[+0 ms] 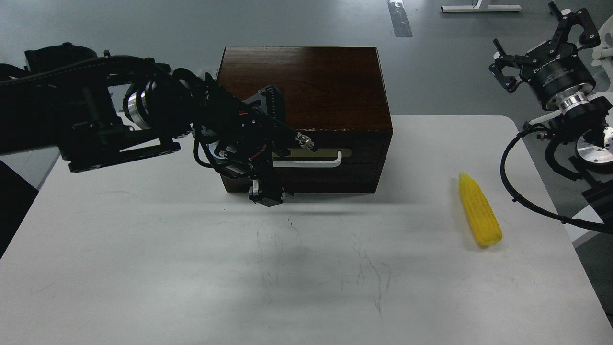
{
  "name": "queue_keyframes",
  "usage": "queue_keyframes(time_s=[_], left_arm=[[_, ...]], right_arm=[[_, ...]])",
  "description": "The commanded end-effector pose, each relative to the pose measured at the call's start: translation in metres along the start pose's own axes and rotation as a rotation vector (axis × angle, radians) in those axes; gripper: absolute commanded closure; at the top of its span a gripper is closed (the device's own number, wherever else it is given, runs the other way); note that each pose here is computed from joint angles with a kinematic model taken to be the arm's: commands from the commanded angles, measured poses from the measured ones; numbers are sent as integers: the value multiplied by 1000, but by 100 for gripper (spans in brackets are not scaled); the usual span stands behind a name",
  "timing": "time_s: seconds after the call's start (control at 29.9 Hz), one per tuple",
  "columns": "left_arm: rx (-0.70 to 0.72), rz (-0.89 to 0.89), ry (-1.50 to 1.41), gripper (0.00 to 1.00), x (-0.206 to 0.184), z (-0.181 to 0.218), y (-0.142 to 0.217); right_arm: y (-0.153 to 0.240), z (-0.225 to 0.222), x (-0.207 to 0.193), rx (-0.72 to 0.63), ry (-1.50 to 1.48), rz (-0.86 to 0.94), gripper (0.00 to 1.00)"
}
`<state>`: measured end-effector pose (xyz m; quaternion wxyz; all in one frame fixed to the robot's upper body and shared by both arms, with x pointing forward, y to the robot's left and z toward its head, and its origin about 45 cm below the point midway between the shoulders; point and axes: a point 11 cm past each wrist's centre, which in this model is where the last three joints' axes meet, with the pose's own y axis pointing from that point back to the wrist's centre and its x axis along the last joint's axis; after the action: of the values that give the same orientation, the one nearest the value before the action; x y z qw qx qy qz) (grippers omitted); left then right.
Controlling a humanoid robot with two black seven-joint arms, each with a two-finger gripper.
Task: Put corn in drawer with both arms
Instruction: 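Reach the left gripper to the white drawer handle and grasp it, then pull the drawer handle toward the robot with the left gripper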
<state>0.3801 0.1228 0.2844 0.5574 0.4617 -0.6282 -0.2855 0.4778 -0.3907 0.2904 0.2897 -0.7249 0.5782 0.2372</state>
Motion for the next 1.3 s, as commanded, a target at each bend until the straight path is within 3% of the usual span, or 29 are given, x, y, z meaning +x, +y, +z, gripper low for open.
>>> queue_keyframes(time_s=[0.0, 1.1, 1.27], left_arm=[[-3, 1, -11, 16, 4, 2, -3], [-15, 0, -42, 16, 6, 4, -29], [-20, -7, -47, 29, 5, 5, -30]], right_arm=[[-1, -1, -1, 5, -2, -1, 0], [1, -9, 1, 16, 3, 3, 0], [1, -9, 1, 17, 3, 2, 0]])
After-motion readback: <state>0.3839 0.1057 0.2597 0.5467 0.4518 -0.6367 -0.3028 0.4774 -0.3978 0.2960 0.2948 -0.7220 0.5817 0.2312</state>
